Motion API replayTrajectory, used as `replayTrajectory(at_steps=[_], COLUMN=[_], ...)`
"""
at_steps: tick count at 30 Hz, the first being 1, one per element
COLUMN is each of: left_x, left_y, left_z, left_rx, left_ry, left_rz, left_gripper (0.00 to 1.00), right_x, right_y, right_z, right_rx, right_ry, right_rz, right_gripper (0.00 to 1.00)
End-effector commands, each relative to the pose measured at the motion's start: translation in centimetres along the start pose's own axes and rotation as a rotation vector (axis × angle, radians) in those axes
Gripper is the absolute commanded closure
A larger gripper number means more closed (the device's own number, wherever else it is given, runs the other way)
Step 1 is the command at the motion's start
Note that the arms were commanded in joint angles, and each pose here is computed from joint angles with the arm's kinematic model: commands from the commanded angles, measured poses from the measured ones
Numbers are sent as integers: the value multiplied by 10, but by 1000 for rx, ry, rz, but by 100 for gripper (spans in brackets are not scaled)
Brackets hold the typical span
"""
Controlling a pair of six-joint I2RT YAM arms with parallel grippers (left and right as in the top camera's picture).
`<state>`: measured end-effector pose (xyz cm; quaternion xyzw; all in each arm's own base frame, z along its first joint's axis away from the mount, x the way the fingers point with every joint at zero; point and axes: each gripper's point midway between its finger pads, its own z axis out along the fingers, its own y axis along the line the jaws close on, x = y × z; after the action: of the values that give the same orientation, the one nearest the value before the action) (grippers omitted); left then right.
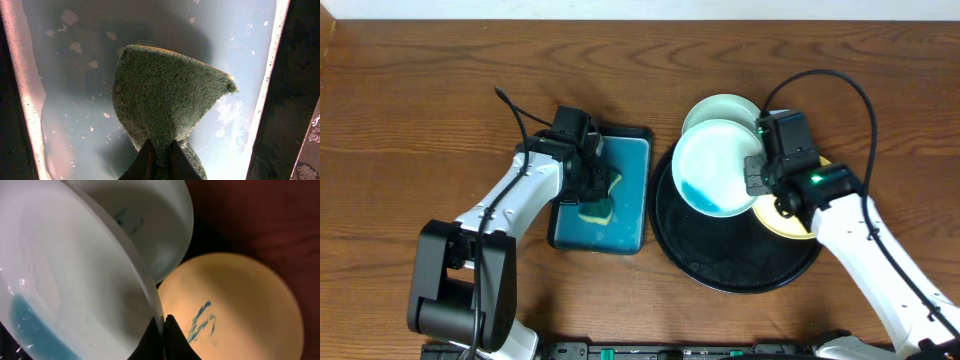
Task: Clean dirty plates on tray and stack at the side
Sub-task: 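Lift the cleaned mint plate with the right gripper off the black tray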
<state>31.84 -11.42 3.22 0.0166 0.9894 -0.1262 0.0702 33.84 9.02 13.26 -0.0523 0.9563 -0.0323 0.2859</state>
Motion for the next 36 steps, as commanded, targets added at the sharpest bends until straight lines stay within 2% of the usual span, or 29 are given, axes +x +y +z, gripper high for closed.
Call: replayTrajectory(at_steps=[1,11,16,25,36], left_x=[2,2,2,2,2], left_y=[5,5,5,5,5], left_z=[1,1,1,1,1], left_rx=[-16,-16,-16,-16,-16], left_ry=[6,6,6,6,6], left_rz=[3,3,3,3,3], left_gripper=[93,92,93,93,93], right_x=[-22,-36,-38,-42,-43], right_y=[-1,37,51,60,60], right_z=[-16,-47,-64,-82,-84], right_rx=[114,293,375,450,457], right_ry=[-100,-252,-310,-382,-389], right_rz=[-81,-407,-508,-527,-524], right_gripper=[99,99,99,99,99])
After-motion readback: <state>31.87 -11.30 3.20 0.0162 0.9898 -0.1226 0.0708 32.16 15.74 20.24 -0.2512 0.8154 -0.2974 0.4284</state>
